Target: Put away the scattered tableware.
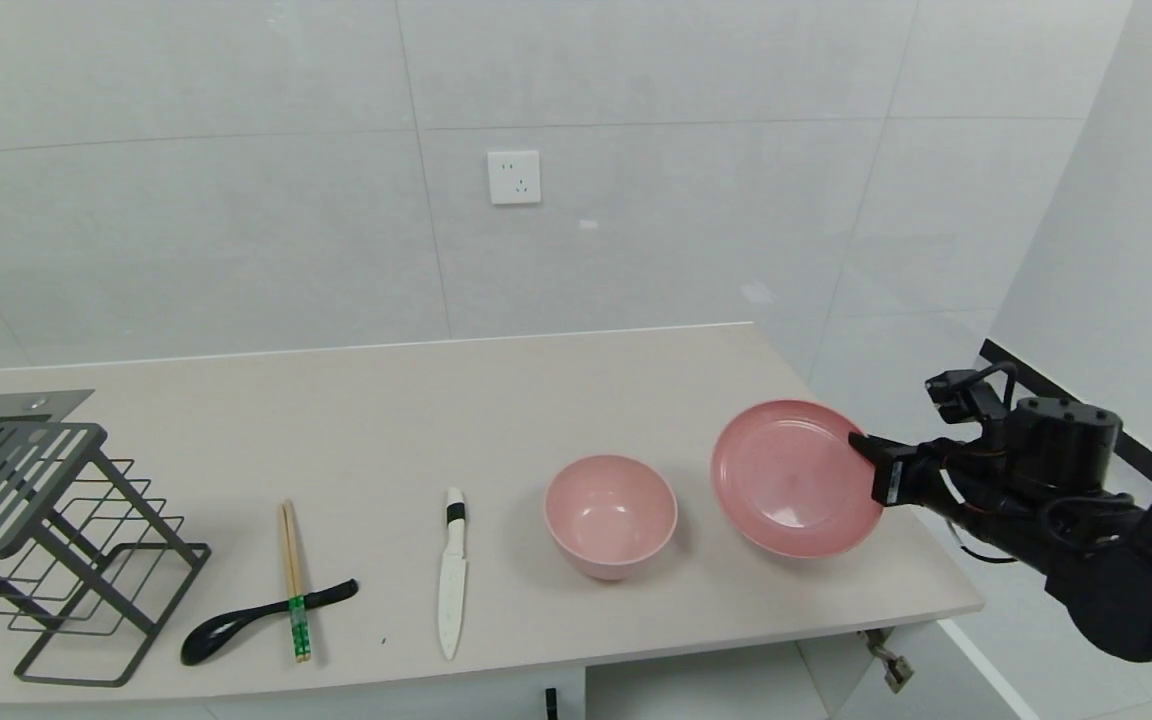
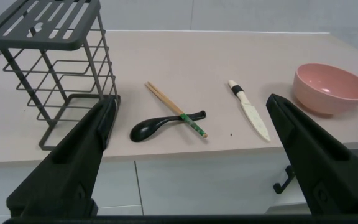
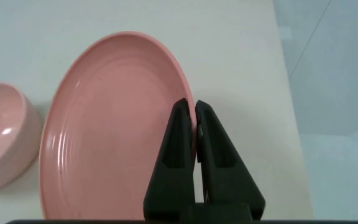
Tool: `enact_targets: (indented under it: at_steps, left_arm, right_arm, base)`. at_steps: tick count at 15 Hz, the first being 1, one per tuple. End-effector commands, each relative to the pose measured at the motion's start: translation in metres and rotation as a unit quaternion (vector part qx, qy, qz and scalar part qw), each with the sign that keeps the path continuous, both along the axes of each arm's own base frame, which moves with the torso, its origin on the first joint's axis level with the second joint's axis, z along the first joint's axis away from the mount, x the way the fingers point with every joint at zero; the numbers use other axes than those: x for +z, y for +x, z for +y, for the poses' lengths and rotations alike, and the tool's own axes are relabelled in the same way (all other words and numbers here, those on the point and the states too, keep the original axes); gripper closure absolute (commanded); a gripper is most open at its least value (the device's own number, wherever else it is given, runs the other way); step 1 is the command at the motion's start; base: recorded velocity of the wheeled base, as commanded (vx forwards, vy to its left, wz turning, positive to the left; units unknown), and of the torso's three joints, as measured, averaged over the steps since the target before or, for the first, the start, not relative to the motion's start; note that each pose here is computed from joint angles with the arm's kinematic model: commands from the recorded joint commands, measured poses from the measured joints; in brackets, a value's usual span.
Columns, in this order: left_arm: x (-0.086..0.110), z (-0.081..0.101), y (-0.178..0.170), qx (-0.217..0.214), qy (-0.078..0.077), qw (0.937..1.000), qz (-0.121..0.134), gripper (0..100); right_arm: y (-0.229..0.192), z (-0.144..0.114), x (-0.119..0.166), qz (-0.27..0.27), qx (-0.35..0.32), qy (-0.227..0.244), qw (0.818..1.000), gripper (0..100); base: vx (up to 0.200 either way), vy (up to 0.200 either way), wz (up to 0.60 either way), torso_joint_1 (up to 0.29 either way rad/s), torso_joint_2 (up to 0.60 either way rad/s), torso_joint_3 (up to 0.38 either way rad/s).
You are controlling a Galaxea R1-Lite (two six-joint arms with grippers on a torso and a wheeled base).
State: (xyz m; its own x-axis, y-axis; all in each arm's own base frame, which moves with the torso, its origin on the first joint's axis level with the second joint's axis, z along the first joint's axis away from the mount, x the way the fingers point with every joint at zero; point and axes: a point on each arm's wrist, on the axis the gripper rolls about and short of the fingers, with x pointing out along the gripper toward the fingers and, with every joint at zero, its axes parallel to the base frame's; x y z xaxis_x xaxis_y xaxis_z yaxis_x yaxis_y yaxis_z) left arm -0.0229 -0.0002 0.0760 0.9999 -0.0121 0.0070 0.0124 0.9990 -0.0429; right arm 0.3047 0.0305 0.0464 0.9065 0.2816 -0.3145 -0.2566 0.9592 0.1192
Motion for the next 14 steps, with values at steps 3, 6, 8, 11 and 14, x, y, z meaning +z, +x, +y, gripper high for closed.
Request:
enact_targets:
  at_steps: [3, 6, 8, 11, 14]
  left_arm:
    - [0.000, 0.000, 0.000, 0.000, 0.000, 1.0000, 0.000, 0]
    - [0.000, 0.000, 0.000, 0.001, 0.001, 1.0000, 0.000, 0]
    - [0.000, 0.000, 0.000, 0.000, 0.002, 1.0000, 0.000, 0]
    - [0.000, 0.000, 0.000, -0.001, 0.008, 1.0000, 0.001, 0]
    - [0.000, 0.000, 0.000, -0.003, 0.022, 0.9998, 0.002, 0]
  right_arm:
    - [-0.016, -0.002, 0.040, -0.078, -0.002, 0.009, 0.997, 100]
    - [-0.019, -0.003, 0.054, -0.110, -0.004, 0.022, 0.994, 100]
    - [-0.026, -0.004, 0.065, -0.130, -0.007, 0.025, 0.991, 100]
    - [-0.053, -0.007, 0.086, -0.160, -0.008, 0.032, 0.987, 100]
    - [-0.084, -0.010, 0.100, -0.181, -0.009, 0.037, 0.983, 100]
  base:
    - [0.000, 0.000, 0.00, 0.000, 0.00, 0.000]
    - [0.000, 0.000, 0.00, 0.000, 0.00, 0.000]
    - [0.000, 0.000, 0.00, 0.000, 0.00, 0.000]
    - [0.000, 0.000, 0.00, 0.000, 0.00, 0.000]
    - [0.000, 0.000, 0.00, 0.000, 0.00, 0.000]
